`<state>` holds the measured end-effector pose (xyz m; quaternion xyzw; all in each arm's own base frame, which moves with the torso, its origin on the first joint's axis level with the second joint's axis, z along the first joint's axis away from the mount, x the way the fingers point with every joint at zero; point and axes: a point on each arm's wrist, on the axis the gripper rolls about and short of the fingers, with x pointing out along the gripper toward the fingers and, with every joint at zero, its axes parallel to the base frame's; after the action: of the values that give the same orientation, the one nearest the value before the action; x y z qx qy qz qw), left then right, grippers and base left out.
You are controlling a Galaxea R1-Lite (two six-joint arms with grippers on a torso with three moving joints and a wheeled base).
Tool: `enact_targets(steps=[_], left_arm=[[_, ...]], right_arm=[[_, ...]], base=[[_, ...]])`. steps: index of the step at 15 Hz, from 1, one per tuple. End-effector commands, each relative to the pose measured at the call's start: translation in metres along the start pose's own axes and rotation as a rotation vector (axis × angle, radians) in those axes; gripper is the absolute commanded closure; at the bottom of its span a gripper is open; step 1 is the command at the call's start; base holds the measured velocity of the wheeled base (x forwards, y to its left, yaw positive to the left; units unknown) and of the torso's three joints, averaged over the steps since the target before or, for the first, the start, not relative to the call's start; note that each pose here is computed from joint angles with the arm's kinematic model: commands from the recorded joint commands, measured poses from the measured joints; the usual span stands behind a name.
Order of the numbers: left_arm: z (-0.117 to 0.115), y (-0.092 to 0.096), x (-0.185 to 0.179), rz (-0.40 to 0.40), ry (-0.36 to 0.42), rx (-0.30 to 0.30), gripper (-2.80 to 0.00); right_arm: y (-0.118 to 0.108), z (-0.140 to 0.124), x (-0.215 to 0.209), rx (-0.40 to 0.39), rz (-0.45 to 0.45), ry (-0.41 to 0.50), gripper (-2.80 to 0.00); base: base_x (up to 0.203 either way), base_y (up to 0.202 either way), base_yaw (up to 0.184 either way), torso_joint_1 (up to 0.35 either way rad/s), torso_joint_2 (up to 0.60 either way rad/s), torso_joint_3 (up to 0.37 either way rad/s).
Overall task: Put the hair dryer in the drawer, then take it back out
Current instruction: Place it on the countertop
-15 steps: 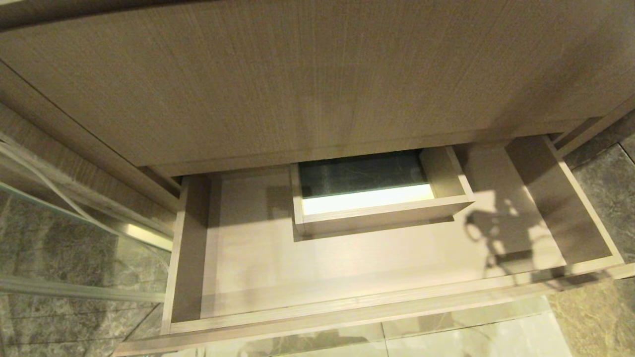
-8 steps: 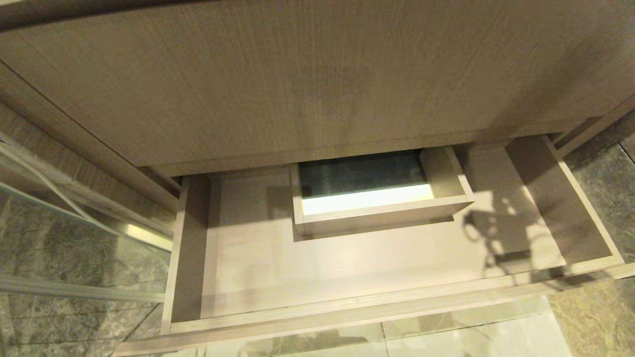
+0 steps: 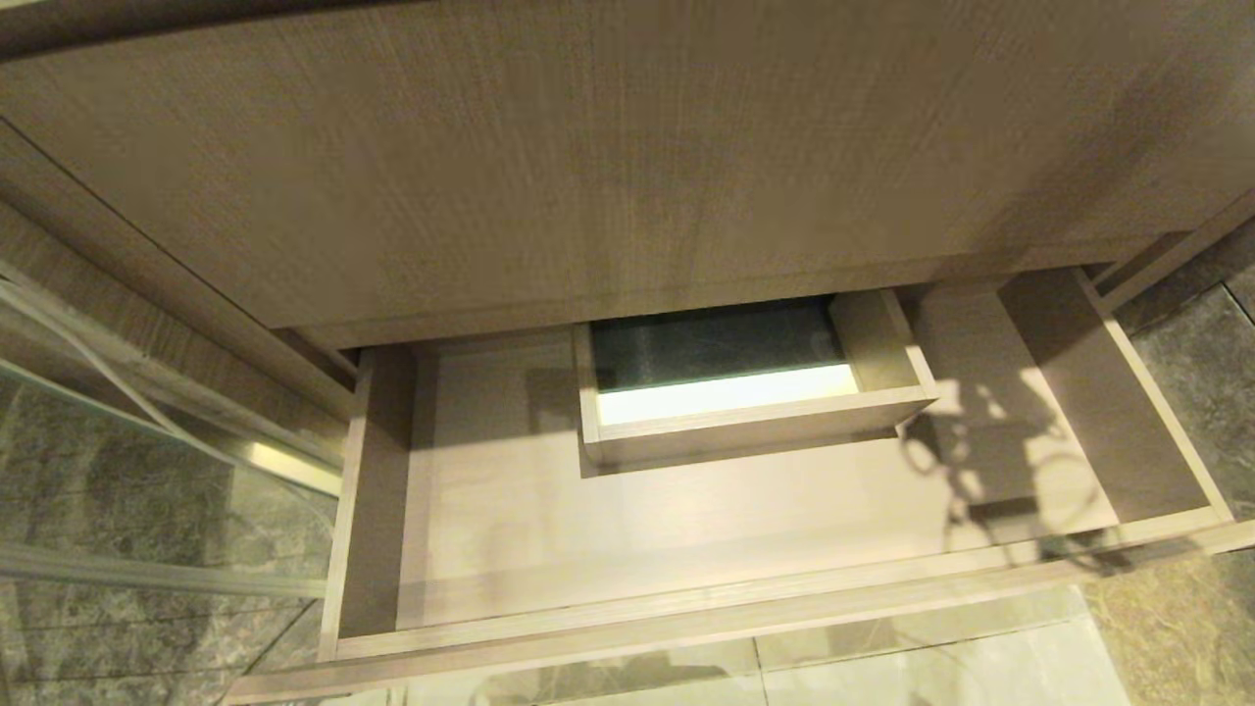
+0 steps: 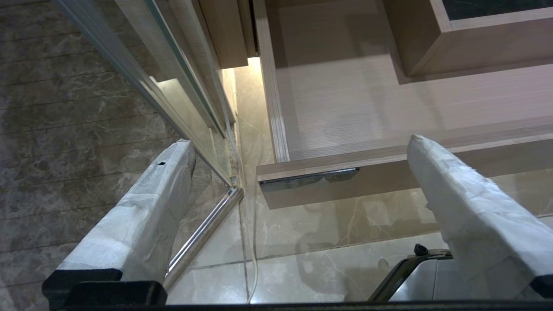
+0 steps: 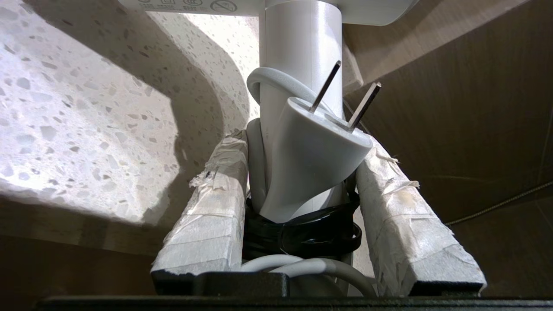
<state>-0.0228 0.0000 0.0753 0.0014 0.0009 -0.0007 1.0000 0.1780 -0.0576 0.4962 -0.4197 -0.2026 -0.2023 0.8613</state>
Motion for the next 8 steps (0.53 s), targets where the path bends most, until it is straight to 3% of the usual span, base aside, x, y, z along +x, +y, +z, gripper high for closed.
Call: enact_targets(steps=[1,6,8], left_arm=[[0.000,0.000,0.000,0.000,0.000,0.000,-2.80],[0.000,0.000,0.000,0.000,0.001,0.000,-2.80],[0.000,0.000,0.000,0.000,0.001,0.000,-2.80]], right_arm=[[0.000,0.000,0.001,-0.005,0.000,0.001,0.00],[0.004,-0.001,0.004,-0.001,0.007,-0.008,0.00],[0.032,0.007,0.018,0.057,0.088,-0.082,0.00]], base=[[0.000,0.000,0.000,0.000,0.00,0.000],[0.000,0.000,0.000,0.000,0.00,0.000],[0.000,0.000,0.000,0.000,0.00,0.000]])
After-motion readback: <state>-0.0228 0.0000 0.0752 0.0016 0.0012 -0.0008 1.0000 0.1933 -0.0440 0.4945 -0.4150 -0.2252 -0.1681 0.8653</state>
